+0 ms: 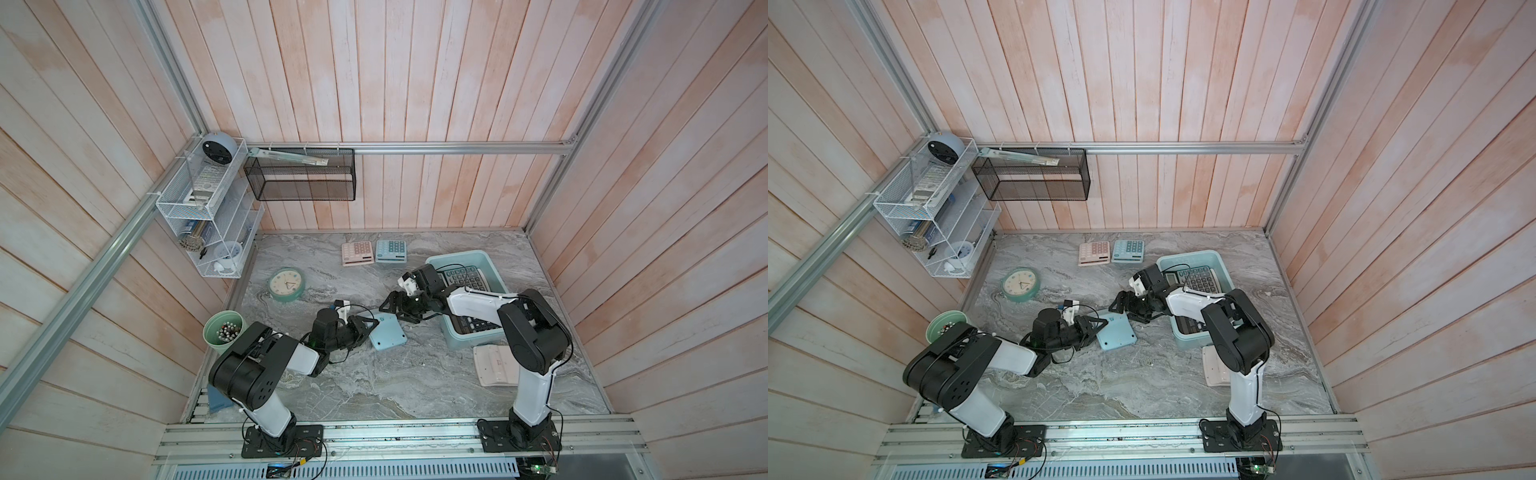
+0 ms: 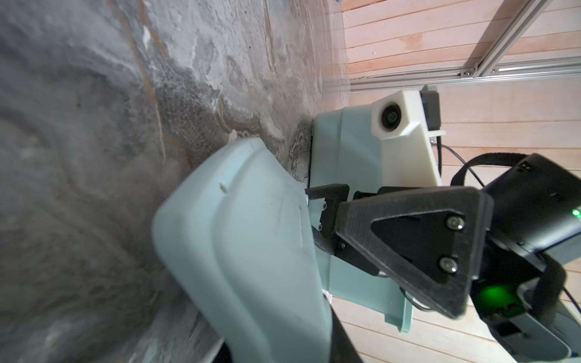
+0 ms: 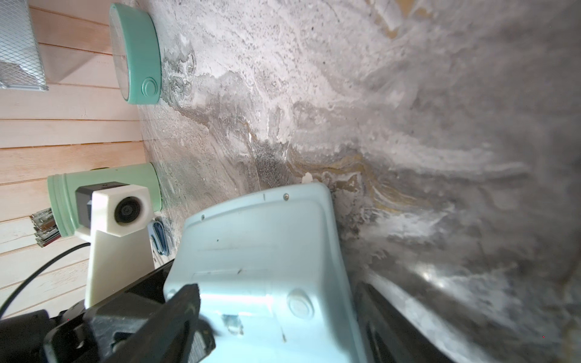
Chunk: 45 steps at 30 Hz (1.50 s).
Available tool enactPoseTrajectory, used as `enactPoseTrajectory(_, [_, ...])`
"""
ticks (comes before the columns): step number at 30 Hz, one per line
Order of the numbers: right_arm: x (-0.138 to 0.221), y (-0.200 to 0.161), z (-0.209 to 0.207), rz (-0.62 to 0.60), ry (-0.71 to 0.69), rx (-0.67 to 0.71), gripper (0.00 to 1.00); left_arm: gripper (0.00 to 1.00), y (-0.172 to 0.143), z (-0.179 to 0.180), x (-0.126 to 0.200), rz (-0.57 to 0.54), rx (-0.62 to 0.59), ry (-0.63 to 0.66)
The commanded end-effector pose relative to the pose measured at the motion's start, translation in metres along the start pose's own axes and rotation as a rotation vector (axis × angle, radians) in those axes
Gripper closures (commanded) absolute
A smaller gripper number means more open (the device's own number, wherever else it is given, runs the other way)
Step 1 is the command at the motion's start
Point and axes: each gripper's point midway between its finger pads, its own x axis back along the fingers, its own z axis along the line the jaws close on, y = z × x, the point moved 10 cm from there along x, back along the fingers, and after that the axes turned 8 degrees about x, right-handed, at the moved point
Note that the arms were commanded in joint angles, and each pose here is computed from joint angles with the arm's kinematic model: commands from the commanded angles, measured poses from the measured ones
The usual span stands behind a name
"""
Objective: Put the calculator in the storage box
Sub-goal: Pick up the calculator at the center of the board.
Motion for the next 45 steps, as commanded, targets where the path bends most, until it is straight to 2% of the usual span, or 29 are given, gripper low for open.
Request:
enactPoseTrajectory(1, [0.013,-0.004,0.000,0.000,-0.016,-0.010,0.15,0.85,0.000,-0.008,0.004,-0.025,-0.059,0.024])
enactPoseTrajectory(7, [0.039,0.001,0.019,-0.042,-0.052,0.044,0.02,0.86,-0.002,-0.023,0.019,-0.081,-0.164,0.135])
enactPoseTrajectory(15, [0.084,0.005,0.050,-0.102,-0.083,0.114,0.02,0.86,-0.014,-0.064,0.040,-0.175,-0.377,0.304])
enactPoseTrajectory(22, [0.129,0.004,0.066,-0.183,-0.090,0.139,0.02,0.86,-0.038,-0.103,0.054,-0.310,-0.642,0.465])
enactPoseTrajectory(26, [0.158,0.001,0.071,-0.228,-0.165,0.134,0.02,0.87,-0.055,-0.122,0.058,-0.405,-0.803,0.537])
enactPoseTrajectory(36, [0.209,-0.012,0.087,-0.381,-0.204,0.143,0.02,0.87,-0.108,-0.157,0.045,-0.615,-1.221,0.681])
enactPoseTrajectory(45, [0.246,-0.022,0.103,-0.411,-0.217,0.225,0.02,0.87,-0.143,-0.164,0.015,-0.833,-1.543,0.901])
